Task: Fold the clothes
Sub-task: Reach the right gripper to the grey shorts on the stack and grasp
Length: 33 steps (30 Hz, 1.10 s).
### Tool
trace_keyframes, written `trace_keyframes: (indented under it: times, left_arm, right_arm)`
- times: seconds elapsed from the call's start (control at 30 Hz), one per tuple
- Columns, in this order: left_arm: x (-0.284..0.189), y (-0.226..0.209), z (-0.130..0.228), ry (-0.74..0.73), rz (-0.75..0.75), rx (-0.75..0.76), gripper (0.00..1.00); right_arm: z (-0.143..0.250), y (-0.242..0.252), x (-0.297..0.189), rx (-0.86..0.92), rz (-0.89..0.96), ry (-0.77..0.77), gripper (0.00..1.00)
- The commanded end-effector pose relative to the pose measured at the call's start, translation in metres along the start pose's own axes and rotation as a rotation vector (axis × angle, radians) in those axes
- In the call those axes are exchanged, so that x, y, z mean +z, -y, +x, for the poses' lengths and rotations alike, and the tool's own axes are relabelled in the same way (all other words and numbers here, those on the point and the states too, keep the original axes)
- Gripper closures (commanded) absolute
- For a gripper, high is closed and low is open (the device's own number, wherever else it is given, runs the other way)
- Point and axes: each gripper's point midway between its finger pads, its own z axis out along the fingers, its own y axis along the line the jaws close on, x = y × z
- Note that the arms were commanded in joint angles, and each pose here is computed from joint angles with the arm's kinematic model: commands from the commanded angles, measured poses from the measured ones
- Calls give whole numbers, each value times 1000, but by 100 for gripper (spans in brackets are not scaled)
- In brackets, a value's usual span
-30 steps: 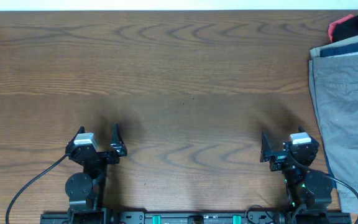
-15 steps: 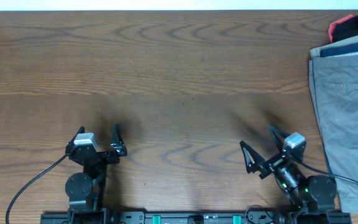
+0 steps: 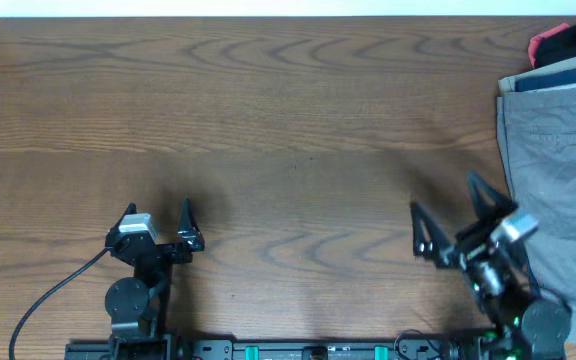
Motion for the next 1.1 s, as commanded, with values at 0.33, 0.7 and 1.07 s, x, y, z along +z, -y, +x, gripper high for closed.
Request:
trace_keyframes:
  times: [0.33,0.7,1.07]
  left_arm:
    - [1,0,16,-54,6,4,2]
    - [1,0,16,-54,6,4,2]
    - [1,0,16,-54,6,4,2]
  right_arm:
    - [-13,191,96,-357,809,-637,1]
    - [93,289,104,-483,957,-1087,1]
    - [187,357,42,-467,1079,-1354,1]
